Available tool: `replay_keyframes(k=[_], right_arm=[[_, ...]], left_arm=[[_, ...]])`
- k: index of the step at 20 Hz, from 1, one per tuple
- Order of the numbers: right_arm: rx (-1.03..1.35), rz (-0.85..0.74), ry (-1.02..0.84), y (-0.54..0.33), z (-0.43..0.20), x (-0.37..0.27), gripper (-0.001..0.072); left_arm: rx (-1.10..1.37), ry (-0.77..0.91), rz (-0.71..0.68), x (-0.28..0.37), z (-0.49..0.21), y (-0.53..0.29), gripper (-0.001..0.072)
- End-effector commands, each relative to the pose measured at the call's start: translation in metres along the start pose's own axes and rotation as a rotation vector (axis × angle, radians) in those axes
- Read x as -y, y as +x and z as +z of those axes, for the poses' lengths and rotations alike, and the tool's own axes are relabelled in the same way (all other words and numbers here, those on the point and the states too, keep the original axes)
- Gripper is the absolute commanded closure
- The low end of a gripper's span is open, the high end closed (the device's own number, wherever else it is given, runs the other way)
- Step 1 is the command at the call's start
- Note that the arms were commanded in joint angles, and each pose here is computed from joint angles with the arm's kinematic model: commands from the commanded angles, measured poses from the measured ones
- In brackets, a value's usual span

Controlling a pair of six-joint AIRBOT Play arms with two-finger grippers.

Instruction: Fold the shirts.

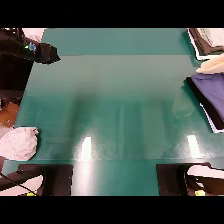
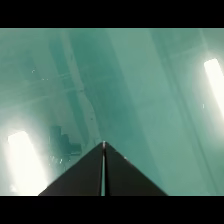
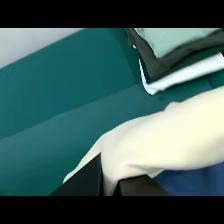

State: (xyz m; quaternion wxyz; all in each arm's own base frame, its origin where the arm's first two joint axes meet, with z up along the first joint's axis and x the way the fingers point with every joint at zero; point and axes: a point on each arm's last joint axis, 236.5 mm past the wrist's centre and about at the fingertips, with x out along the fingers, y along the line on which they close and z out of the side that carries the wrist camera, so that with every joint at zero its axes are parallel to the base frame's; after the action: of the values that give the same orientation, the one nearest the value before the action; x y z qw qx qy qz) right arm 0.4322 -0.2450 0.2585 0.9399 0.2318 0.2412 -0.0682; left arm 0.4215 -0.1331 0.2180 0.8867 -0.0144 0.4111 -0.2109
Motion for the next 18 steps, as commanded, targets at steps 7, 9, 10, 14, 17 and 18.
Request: replay_keyframes(k=[7, 9, 10, 14, 17, 18], right_arm=[[-0.395, -0.488, 0.212, -0.068, -0.157, 0.132, 0.047], [-0.417, -0.513, 0.278, -0.079, -0.178, 0.147, 0.0205], [-0.427, -0.52, 0.307, -0.085, -0.187, 0.152, 0.0206], [-0.275, -0.375, 0.355, -0.074, -0.155, 0.116, 0.0284], [-0.21, -0.229, 0.285, -0.054, -0.131, 0.054, 0.0282], [-0.22, -0.194, 0.245, -0.048, -0.131, 0.033, 0.0282]], left_arm=[[-0.001, 0.004, 0.0, 0.0, 0.0, 0.0, 0.0679], [-0.001, 0.01, 0.0, 0.0, 0.0, 0.0, 0.0679], [-0.001, 0.01, 0.0, 0.0, 0.0, 0.0, 0.0679], [-0.001, 0.01, 0.0, 0.0, 0.0, 0.0, 0.0678], [0.006, 0.009, 0.001, 0.0, 0.001, 0.0, 0.0678], [-0.004, 0.009, -0.001, 0.0, -0.001, 0.0, 0.0678]])
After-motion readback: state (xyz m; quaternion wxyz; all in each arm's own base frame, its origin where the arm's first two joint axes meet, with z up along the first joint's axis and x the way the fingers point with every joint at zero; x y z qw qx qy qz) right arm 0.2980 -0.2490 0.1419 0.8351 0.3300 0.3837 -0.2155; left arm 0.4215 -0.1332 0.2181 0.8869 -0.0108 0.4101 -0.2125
